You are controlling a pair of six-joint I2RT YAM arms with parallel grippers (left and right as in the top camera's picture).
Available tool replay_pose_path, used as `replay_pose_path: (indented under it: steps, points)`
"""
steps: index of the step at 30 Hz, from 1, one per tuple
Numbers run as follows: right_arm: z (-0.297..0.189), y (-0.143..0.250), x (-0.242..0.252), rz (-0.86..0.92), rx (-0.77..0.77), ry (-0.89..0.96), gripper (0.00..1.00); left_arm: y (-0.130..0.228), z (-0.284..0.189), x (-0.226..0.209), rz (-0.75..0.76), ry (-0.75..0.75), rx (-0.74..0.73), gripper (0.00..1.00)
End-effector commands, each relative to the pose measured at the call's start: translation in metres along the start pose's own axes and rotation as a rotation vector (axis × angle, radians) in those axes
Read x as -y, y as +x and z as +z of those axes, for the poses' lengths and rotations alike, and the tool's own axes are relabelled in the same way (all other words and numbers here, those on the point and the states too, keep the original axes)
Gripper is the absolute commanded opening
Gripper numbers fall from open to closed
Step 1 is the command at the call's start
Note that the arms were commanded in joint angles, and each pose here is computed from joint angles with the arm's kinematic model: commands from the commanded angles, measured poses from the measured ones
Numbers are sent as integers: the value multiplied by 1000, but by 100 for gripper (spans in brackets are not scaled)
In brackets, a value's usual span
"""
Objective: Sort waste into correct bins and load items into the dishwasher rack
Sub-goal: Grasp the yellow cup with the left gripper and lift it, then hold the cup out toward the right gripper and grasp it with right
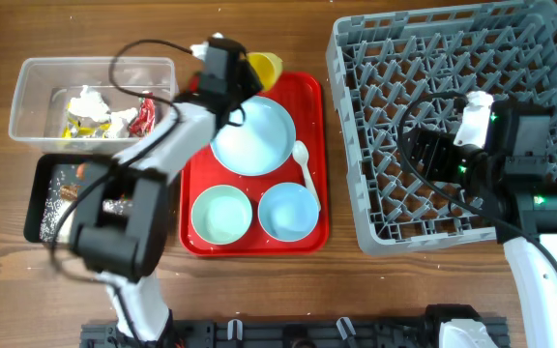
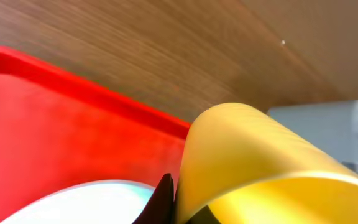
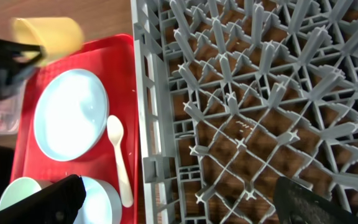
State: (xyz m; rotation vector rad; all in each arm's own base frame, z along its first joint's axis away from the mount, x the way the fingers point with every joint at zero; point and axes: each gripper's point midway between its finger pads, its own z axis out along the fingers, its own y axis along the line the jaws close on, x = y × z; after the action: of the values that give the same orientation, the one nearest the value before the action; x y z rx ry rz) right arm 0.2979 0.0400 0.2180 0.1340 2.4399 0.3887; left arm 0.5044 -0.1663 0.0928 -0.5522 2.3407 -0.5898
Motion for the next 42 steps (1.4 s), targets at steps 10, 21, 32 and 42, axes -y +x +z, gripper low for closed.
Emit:
replay_pose_path:
  steps: [10, 21, 32, 42]
  points:
    - [-48, -4, -126, -404, 90, -808, 85, -52, -185, 61, 203, 725, -194, 4]
    - [-35, -10, -146, -495, 117, -1177, 80, -25, -215, 66, 204, 1041, -430, 4]
    - [-13, -18, -143, -527, 149, -1258, 77, 40, -192, 111, 317, 1055, -540, 4]
    - [-14, -23, -145, -588, 200, -1258, 77, 78, -192, 132, 358, 1090, -629, 4]
